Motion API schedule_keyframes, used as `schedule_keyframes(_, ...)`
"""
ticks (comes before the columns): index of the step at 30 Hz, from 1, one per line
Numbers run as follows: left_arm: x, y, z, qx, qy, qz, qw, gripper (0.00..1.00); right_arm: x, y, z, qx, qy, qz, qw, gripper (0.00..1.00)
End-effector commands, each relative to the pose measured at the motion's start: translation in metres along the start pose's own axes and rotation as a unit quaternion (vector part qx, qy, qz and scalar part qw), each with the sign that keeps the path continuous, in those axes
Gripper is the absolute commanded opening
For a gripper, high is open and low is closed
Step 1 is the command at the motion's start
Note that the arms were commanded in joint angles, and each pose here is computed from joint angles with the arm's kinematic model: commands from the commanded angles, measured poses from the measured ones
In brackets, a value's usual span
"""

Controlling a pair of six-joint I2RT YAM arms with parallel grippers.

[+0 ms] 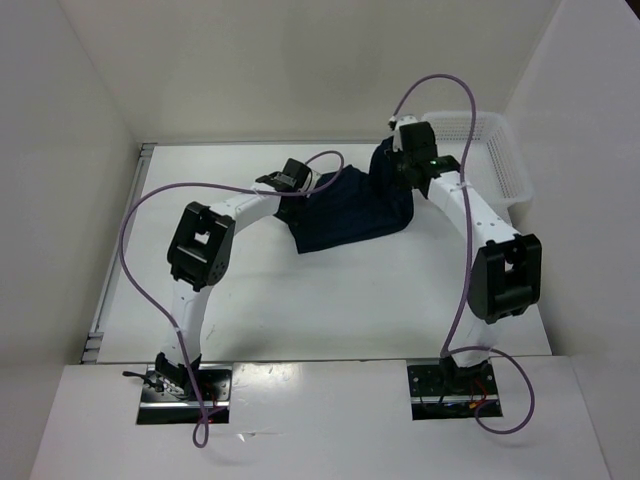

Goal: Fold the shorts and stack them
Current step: Fold the shorts

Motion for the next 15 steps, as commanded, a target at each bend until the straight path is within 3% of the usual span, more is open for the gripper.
schedule_keyframes(1,-0.023,-0.014,0.005,-0.004,0.016,0.027,1.0,0.14,0.0,0.014,0.033,0.012,0.008,-0.023,1.0,0.0)
schedule_keyframes(6,-0.022,-0.008,0.0,-0.003,-0.002,0.024,1.0,0.11,-0.014,0.009,0.099,0.042,0.042,-0.008,0.998,0.0)
schedule_keyframes(15,-0.024,-0.005,0.014,0.02,-0.027,0.022,0.999,0.0,-0.031,0.018,0.162,0.001,0.065,-0.008,0.998,0.0)
Point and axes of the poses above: each gripper's point midway between its finger pads, its own x axis back along the fingers, its own z axis along the line the jaws close on, y = z × x, the point moved 3 cm from there along x, back along the fingers, and after that the axes turned 5 degrees about x, right-handed, at the moved point
